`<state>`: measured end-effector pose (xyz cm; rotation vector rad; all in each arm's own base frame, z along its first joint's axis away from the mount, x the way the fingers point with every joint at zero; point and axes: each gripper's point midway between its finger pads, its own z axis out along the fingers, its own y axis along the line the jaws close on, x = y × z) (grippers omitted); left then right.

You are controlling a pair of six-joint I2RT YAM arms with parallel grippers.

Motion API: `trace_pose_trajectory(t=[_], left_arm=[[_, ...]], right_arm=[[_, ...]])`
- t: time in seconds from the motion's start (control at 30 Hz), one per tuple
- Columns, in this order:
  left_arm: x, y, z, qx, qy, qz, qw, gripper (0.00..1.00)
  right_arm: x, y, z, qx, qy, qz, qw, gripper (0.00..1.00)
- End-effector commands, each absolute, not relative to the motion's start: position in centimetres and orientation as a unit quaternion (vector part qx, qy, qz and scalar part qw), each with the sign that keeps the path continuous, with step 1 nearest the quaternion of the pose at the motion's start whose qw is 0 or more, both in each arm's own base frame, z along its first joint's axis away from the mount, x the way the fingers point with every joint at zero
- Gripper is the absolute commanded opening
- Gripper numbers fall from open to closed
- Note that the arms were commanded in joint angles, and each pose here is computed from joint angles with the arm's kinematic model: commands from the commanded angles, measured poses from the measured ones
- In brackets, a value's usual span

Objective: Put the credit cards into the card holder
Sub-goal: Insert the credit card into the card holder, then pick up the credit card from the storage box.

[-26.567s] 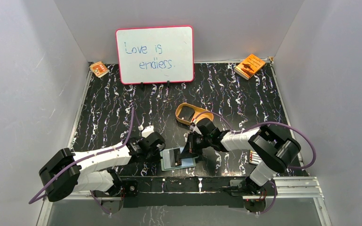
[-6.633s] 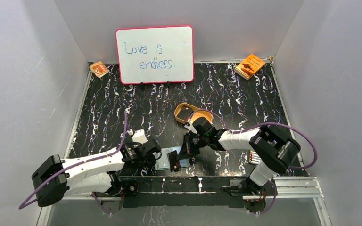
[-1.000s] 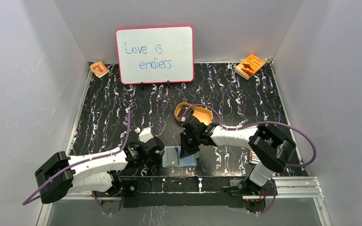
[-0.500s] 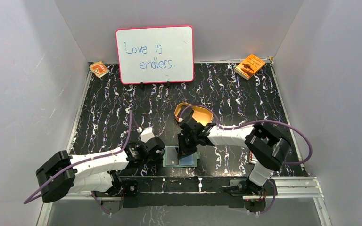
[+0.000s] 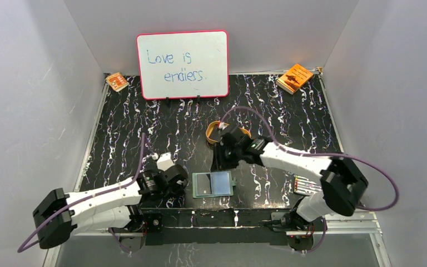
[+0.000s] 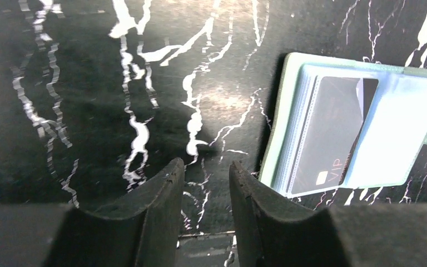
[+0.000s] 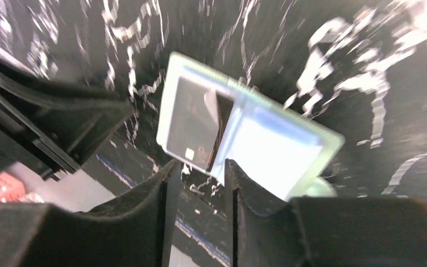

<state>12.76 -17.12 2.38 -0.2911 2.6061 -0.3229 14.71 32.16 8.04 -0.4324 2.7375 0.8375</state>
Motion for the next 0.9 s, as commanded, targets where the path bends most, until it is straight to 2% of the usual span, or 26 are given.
trace_pose_trajectory(t=[0.0,0.1,0.2,0.3,0.5,0.87], left_arm=[[12.8,-13.7,4.1,-0.138,0.948,-0.079,0.277,0.38],[13.3,-13.2,5.5,-0.149,0.939,-0.084,0.298,0.51],[13.7,-13.0,6.6,-0.156,0.932,-0.094,0.314,0.60],[13.9,-13.0,7.3,-0.160,0.927,-0.103,0.324,0.65],[13.8,-13.0,7.4,-0.162,0.927,-0.102,0.322,0.67],[13.5,-12.4,7.1,-0.162,0.930,-0.090,0.318,0.67]], right_arm=[[21.4,29.4,13.4,-0.108,0.925,0.280,0.233,0.51],[25.4,27.4,14.2,-0.063,0.918,0.284,0.270,0.64],[28.8,26.7,14.6,-0.023,0.906,0.314,0.284,0.67],[31.5,27.1,14.5,-0.006,0.902,0.318,0.293,0.69],[35.1,28.8,12.0,0.049,0.903,0.321,0.282,0.70],[37.5,30.3,7.2,0.115,0.916,0.303,0.235,0.62]])
